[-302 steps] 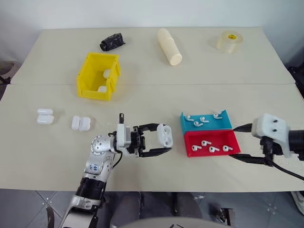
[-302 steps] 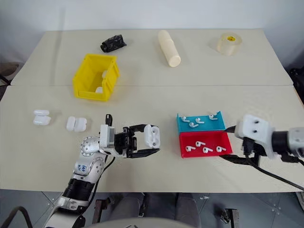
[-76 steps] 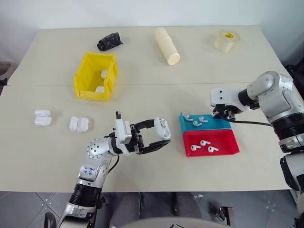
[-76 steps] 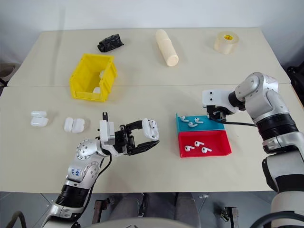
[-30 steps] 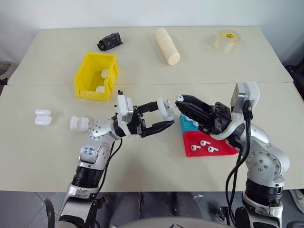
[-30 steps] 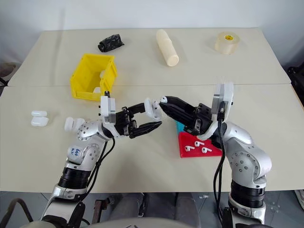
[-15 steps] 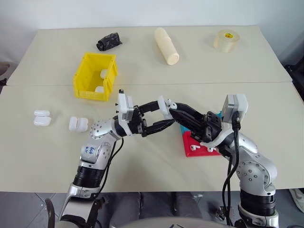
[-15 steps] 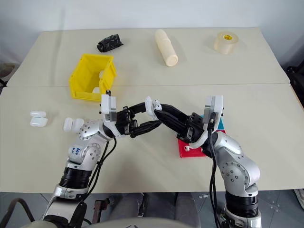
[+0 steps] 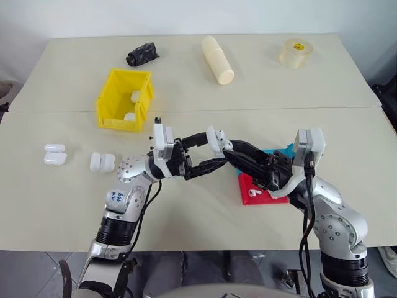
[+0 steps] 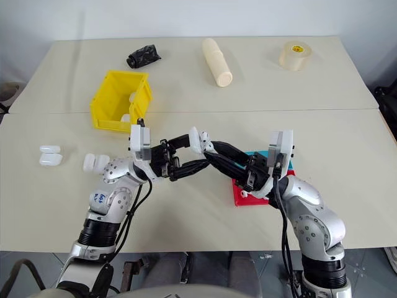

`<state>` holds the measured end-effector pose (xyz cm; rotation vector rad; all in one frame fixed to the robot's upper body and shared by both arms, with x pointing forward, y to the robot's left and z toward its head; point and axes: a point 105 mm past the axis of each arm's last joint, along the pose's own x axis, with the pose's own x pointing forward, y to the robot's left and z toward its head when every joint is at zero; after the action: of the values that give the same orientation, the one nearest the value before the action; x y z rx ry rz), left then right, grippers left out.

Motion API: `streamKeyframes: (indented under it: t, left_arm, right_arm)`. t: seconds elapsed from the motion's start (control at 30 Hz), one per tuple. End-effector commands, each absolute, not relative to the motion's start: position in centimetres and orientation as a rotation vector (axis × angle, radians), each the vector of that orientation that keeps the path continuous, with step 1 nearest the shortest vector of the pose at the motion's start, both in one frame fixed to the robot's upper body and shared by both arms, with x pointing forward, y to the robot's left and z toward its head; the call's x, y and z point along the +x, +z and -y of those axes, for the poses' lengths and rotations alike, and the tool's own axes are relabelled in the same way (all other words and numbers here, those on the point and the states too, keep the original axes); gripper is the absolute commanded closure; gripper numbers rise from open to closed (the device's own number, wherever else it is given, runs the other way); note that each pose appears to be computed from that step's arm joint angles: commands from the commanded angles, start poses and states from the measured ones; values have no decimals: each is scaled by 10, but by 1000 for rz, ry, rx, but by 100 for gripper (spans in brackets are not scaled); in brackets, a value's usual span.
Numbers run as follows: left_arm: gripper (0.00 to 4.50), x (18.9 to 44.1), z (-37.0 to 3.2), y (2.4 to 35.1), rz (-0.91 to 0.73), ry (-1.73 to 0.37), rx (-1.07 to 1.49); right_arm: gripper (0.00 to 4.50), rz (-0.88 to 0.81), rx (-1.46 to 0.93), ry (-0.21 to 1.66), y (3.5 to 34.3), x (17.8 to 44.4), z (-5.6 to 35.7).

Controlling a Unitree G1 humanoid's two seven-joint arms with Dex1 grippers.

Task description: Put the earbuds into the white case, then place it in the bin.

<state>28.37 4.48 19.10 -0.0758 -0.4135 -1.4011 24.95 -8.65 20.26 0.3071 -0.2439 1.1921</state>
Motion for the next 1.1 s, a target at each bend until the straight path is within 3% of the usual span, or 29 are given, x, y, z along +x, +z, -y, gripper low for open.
streamKeyframes:
  t: [0.03, 0.17, 0.3, 0.43, 0.57, 0.87, 1.1]
  left_arm:
    - [172, 273, -41, 204, 507, -1446, -48]
    - [172, 274, -42, 199, 498, -1443, -30]
    - [172, 278, -45, 190, 473, -1417, 55]
    - [172, 278, -56, 170, 428, -1430, 303]
    - [172, 277, -55, 163, 403, -1450, 396]
    - [172, 283, -31, 156, 325, -1474, 517]
    - [172, 284, -28, 158, 299, -1470, 521]
  right_arm:
    - [189, 210, 314, 1230, 200, 246, 83]
    - [50, 221, 288, 1223, 203, 247, 87]
    - [50, 202, 252, 1203, 202, 247, 100]
    - [50, 128, 97, 1140, 192, 248, 134]
    - [140, 70, -65, 1159, 189, 246, 145]
    - [449, 86, -148, 1352, 216, 236, 96]
    - [449, -2, -177, 1398, 203, 235, 73]
